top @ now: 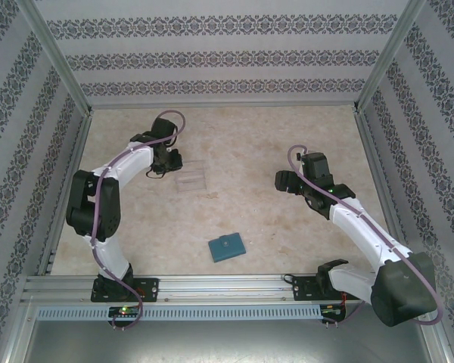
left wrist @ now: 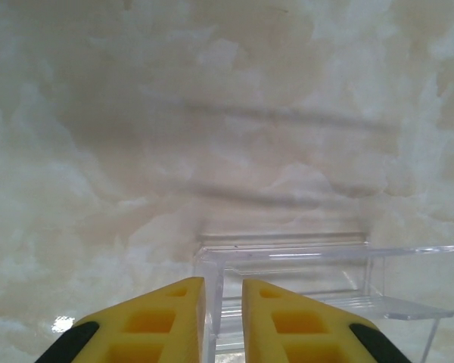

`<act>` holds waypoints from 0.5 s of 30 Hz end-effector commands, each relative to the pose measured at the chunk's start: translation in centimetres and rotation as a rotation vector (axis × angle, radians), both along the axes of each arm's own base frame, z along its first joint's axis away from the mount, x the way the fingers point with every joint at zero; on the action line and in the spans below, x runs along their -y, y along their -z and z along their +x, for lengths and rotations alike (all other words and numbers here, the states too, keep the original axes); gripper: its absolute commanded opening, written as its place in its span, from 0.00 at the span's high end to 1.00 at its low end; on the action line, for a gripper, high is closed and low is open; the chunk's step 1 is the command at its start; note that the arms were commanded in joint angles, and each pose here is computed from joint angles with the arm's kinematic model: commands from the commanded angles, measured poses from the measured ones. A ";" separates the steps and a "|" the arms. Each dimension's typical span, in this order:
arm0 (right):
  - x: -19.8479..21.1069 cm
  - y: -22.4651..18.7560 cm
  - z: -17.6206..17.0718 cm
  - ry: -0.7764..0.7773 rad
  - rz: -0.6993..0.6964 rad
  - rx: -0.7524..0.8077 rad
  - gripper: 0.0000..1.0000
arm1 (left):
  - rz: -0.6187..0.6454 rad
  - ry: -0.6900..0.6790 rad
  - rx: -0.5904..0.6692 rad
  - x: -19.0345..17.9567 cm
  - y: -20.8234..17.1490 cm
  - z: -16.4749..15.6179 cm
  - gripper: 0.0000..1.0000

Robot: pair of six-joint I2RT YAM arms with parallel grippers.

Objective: Take the credit cards out of the card holder

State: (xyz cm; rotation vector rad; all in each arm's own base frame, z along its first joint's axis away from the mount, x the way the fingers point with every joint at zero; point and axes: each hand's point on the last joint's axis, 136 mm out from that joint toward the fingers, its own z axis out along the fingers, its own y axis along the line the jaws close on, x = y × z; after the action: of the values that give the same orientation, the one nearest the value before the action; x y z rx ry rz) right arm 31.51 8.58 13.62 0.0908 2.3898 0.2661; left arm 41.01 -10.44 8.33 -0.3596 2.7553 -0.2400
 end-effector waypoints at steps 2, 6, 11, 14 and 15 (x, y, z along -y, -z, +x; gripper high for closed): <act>0.1 -0.4 0.1 0.009 -0.020 0.007 0.15 | 0.019 0.037 -0.049 0.3 0.7 -0.6 0.80; 0.1 -0.3 0.1 0.010 -0.024 0.001 0.15 | 0.029 0.044 -0.065 0.3 1.3 -0.6 0.80; 0.1 -0.4 0.1 0.010 -0.023 0.001 0.16 | 0.029 0.047 -0.068 0.4 1.4 -0.3 0.84; 0.2 -0.6 0.1 0.010 -0.022 0.005 0.16 | 0.028 0.056 -0.067 0.7 1.4 -0.2 0.86; 0.2 -0.7 0.1 0.010 -0.023 0.007 0.16 | 0.029 0.062 -0.068 0.8 1.4 -0.2 0.86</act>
State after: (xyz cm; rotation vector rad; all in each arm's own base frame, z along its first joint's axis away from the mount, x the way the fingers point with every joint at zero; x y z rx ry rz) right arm 31.53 8.39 13.55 0.0959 2.3911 0.2526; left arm 41.05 -10.52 7.25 -0.3315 2.7991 -0.2197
